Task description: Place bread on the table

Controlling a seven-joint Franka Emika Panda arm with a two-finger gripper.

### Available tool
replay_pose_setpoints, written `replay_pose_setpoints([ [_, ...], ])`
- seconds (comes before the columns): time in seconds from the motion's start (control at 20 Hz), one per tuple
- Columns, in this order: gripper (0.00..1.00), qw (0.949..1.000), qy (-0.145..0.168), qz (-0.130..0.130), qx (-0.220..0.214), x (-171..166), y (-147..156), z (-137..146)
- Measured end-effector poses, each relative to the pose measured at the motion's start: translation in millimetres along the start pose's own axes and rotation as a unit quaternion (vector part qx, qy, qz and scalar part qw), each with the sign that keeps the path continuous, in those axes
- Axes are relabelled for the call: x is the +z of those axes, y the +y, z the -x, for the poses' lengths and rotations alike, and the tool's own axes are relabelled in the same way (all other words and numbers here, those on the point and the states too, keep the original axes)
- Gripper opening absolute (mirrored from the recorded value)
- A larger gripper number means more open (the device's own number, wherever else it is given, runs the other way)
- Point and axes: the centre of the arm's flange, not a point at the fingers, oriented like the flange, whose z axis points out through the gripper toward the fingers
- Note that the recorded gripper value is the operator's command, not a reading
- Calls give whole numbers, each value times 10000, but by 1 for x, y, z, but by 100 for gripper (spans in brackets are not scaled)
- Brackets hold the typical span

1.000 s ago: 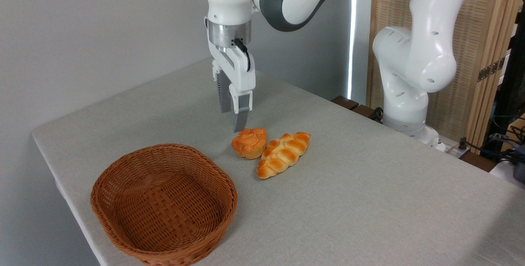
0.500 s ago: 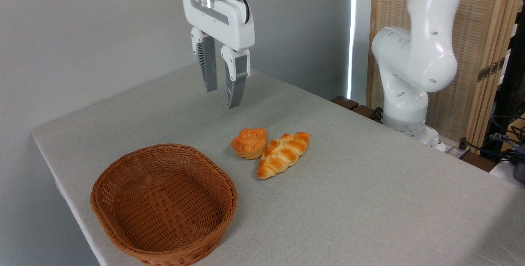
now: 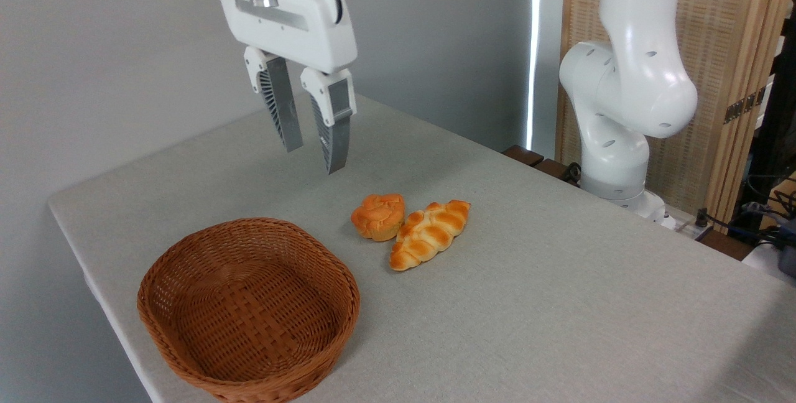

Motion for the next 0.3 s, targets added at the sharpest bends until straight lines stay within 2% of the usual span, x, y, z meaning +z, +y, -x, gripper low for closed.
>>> replay_pose_setpoints([
  [0.3,100,10000,-42,23,62,6,12,-15],
])
